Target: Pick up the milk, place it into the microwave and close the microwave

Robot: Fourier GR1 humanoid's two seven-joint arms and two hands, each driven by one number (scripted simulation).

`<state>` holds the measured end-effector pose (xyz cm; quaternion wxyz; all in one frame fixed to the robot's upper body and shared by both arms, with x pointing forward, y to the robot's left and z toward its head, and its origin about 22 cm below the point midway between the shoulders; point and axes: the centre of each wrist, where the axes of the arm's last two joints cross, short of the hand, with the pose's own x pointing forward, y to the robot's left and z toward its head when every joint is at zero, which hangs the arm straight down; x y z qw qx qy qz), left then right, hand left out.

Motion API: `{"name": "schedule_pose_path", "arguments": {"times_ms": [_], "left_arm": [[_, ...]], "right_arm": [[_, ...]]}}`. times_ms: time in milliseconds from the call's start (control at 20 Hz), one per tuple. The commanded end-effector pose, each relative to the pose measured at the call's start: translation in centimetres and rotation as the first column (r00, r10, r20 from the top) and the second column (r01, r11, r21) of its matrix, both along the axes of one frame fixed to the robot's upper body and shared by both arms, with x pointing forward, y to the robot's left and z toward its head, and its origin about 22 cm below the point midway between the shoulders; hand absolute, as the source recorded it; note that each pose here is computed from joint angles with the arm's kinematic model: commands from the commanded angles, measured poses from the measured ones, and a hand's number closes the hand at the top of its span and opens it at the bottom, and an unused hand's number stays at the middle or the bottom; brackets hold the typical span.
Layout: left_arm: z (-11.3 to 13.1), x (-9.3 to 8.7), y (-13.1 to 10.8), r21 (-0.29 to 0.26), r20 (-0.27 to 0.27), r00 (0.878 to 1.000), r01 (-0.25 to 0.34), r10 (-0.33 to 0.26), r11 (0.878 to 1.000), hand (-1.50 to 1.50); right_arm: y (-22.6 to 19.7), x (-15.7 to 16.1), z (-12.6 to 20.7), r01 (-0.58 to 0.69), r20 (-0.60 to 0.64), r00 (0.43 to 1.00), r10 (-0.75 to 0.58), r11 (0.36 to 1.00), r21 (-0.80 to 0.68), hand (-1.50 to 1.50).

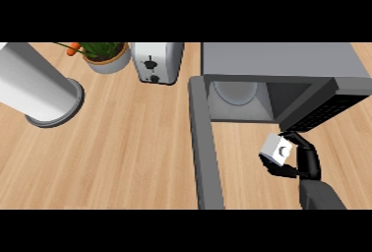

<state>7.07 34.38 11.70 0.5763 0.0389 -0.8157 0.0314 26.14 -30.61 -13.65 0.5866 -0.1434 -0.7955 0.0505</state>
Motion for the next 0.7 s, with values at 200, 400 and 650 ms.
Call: {"name": "schedule_pose_path", "arguments": {"times_ms": [200, 400, 650], "left_arm": [[1.5, -0.1, -0.8, 0.001, 0.053, 0.999, 0.008, -0.008, 1.000, -1.50], [1.3, -0.9, 0.3, -0.015, 0.036, 0.999, 0.012, -0.012, 1.000, -1.50], [1.5, -1.4, -1.2, -0.012, 0.030, 0.999, -0.018, 0.018, 1.000, -1.50]], "right_arm": [[2.8, 3.8, 2.3, -0.287, 0.082, 0.957, 0.279, 0.953, 0.100, 1.50], [3.4, 3.1, 2.5, -0.371, 0.120, 0.927, 0.356, 0.916, 0.152, 1.50], [5.4, 3.2, 5.0, -0.350, 0.115, 0.934, 0.339, 0.932, 0.092, 1.50]]}}
